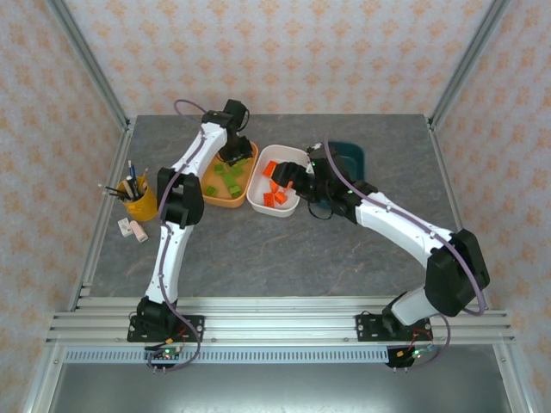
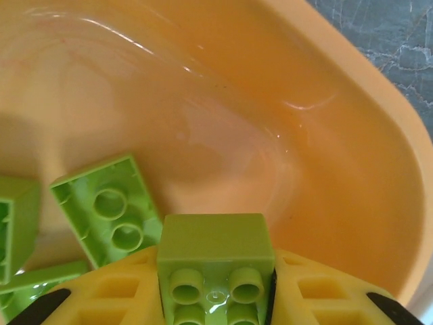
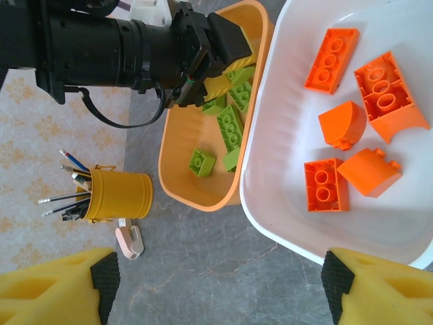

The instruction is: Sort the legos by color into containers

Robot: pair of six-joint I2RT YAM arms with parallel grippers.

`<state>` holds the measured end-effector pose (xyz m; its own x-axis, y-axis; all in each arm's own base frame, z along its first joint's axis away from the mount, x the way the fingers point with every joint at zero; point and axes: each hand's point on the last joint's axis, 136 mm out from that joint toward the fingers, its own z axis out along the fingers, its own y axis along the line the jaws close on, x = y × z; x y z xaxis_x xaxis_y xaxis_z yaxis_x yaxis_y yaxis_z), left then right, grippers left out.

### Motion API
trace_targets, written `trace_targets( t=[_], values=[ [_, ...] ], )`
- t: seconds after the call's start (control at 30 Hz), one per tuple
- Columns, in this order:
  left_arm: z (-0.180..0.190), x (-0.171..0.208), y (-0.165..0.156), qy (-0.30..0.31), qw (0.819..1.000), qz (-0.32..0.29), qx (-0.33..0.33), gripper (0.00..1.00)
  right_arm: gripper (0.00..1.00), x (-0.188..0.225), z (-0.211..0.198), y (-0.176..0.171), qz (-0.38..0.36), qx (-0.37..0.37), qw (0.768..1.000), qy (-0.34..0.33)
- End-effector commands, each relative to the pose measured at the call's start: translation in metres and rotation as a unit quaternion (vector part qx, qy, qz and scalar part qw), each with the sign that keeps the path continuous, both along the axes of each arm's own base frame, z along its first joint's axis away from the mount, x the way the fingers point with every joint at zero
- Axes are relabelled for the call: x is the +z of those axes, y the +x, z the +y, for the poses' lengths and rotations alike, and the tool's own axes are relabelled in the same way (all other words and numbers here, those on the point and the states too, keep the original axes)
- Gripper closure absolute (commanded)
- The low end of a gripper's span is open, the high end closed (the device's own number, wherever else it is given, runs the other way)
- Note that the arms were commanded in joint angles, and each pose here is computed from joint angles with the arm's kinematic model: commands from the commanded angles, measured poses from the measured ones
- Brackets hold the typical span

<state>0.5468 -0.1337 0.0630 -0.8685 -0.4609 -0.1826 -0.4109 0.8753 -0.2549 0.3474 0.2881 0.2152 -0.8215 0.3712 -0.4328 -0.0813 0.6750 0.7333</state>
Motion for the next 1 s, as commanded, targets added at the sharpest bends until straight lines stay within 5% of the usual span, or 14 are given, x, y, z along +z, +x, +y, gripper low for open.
trace_targets(
  t=[0.0, 0.3, 0.63, 0.83, 0.97],
  values=[
    [-0.004, 0.009, 0.016, -0.018, 0.999, -0.027, 0.013, 0.64, 0.20, 0.009, -0.001, 0.004, -0.009, -0.006, 1.000, 0.014],
    [-0.005, 0.003, 0.019, -0.023, 0.999, -0.024, 0.017, 0.55, 0.20, 0.007, 0.001, 0.000, -0.001, 0.004, 1.000, 0.013],
    [0.006, 0.060, 0.016, -0.007, 0.997, -0.067, 0.023, 0.50, 0.20, 0.025, -0.006, -0.009, -0.015, 0.013, 1.000, 0.003],
    [0.017, 0.122, -0.015, 0.006, 0.996, -0.088, 0.020, 0.36, 0.19, 0.044, -0.035, -0.022, -0.050, 0.000, 0.998, -0.044],
    [0.033, 0.154, -0.062, 0.025, 0.994, -0.105, 0.020, 0.26, 0.07, 0.047, -0.068, -0.040, -0.046, -0.011, 0.994, -0.100]
  ],
)
